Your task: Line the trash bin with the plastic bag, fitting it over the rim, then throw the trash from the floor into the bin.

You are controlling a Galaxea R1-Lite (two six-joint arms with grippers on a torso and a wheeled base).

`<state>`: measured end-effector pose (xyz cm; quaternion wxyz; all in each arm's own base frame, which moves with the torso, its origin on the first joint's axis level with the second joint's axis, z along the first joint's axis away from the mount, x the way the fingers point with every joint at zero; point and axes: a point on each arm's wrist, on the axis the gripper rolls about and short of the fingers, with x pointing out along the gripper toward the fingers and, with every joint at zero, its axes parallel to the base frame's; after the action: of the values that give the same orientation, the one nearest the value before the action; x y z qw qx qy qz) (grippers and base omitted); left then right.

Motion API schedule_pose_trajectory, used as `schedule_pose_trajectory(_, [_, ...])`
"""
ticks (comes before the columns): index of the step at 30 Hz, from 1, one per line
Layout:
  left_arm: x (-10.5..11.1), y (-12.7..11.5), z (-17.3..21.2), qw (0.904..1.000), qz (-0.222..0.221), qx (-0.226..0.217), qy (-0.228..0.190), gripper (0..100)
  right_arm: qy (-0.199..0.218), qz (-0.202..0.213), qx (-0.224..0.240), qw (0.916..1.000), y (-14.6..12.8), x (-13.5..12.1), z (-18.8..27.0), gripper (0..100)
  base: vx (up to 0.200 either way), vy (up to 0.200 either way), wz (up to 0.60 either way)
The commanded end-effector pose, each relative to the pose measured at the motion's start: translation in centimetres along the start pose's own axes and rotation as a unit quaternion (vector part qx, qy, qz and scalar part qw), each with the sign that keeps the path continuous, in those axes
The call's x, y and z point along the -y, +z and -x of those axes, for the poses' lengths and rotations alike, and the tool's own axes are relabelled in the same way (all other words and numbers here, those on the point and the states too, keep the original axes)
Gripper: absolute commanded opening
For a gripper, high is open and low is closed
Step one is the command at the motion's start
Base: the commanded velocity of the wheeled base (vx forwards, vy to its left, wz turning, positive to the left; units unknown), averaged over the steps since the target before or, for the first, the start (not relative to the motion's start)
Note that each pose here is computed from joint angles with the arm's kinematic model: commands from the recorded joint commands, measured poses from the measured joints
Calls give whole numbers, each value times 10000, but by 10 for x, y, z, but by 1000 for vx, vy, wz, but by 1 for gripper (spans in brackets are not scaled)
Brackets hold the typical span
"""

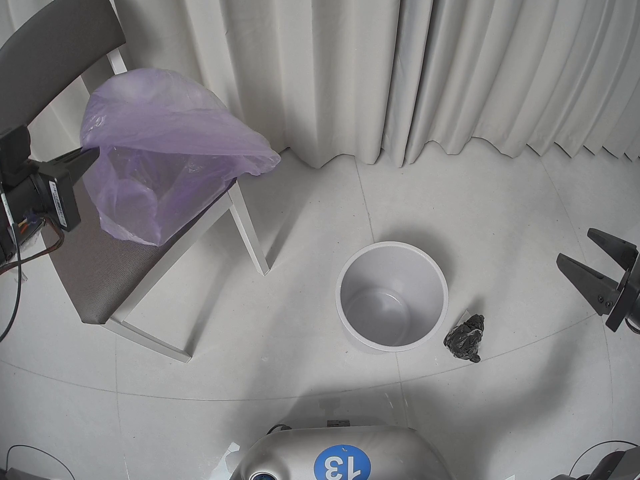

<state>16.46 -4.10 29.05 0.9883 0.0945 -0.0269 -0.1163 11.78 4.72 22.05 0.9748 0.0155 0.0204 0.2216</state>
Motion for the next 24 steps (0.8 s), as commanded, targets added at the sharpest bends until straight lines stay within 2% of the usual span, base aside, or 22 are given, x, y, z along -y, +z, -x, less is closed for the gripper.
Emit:
schedule_pose_trajectory(1, [7, 12, 6, 9994, 70, 269, -201, 0, 129, -1, -63, 9999, -4, -3, -2, 100, 0, 0, 0])
schedule_pose_trajectory(5, [12, 18, 15, 9982, 114, 445, -393, 0, 274, -12, -84, 9996, -4, -7, -3, 100, 0, 0, 0])
schedule_pose_trajectory(11, [21, 30, 20, 9942, 495, 666, -687, 0, 259, 33, -98, 9996, -9, -6, -2, 100, 0, 0, 0])
schedule_pose_trajectory(16, [25, 37, 22, 9926, 589, 785, -709, 0, 283, 203, -86, 9994, -15, -6, -1, 100, 0, 0, 0])
schedule_pose_trajectory(24, [29, 39, 41, 9883, 712, 947, -964, 0, 426, 99, -437, 9981, -34, -8, 1, 100, 0, 0, 0])
